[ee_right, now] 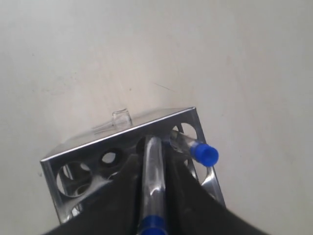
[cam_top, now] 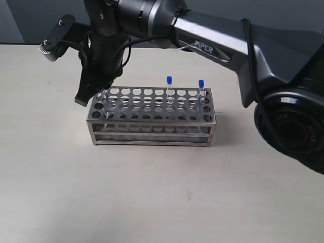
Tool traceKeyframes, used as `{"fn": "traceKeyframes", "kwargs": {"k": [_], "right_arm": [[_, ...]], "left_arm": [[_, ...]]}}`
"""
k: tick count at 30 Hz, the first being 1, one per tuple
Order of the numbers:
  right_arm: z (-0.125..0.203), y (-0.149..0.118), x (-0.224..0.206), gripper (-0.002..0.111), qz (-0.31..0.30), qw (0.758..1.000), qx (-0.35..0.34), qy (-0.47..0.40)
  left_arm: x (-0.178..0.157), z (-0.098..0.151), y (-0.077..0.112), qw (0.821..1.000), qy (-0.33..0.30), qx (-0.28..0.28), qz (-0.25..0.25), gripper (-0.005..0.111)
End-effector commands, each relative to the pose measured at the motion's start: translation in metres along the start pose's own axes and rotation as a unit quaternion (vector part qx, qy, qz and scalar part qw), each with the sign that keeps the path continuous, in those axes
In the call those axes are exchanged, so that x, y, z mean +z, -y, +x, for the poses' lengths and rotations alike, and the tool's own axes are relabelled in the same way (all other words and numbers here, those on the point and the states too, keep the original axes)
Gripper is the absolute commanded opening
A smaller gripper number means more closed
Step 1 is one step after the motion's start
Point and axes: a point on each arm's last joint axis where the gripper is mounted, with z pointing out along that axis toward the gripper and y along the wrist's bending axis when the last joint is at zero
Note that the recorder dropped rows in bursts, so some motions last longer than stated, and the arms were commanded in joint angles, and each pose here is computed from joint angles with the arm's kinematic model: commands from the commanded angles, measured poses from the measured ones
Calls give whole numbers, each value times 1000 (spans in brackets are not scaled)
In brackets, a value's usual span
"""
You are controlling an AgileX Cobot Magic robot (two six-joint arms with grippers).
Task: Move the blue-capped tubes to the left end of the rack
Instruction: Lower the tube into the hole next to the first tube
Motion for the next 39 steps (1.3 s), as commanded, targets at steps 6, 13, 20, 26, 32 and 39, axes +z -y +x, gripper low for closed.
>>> {"fn": "traceKeyframes", "kwargs": {"k": [6, 13, 20, 26, 32, 39], "right_arm": [[1, -1, 21, 0, -9, 1000, 16, 10], [-3, 0, 30, 0, -4, 998, 41, 41], [-8, -4, 30, 0, -27, 995, 73, 67], [-7, -5, 30, 0, -30, 995, 73, 62], [-5, -3, 30, 0, -21, 996, 72, 52], [-1, 0, 31, 0, -2, 997, 75, 31]], "left_arm": [[0, -2, 0, 1000, 4, -4, 2, 1], [0, -2, 0, 1000, 4, -4, 2, 1], [0, -2, 0, 1000, 4, -4, 2, 1], [0, -2, 0, 1000, 4, -4, 2, 1], [0, -2, 0, 1000, 5, -3, 2, 1], [0, -2, 0, 1000, 5, -2, 2, 1]]}}
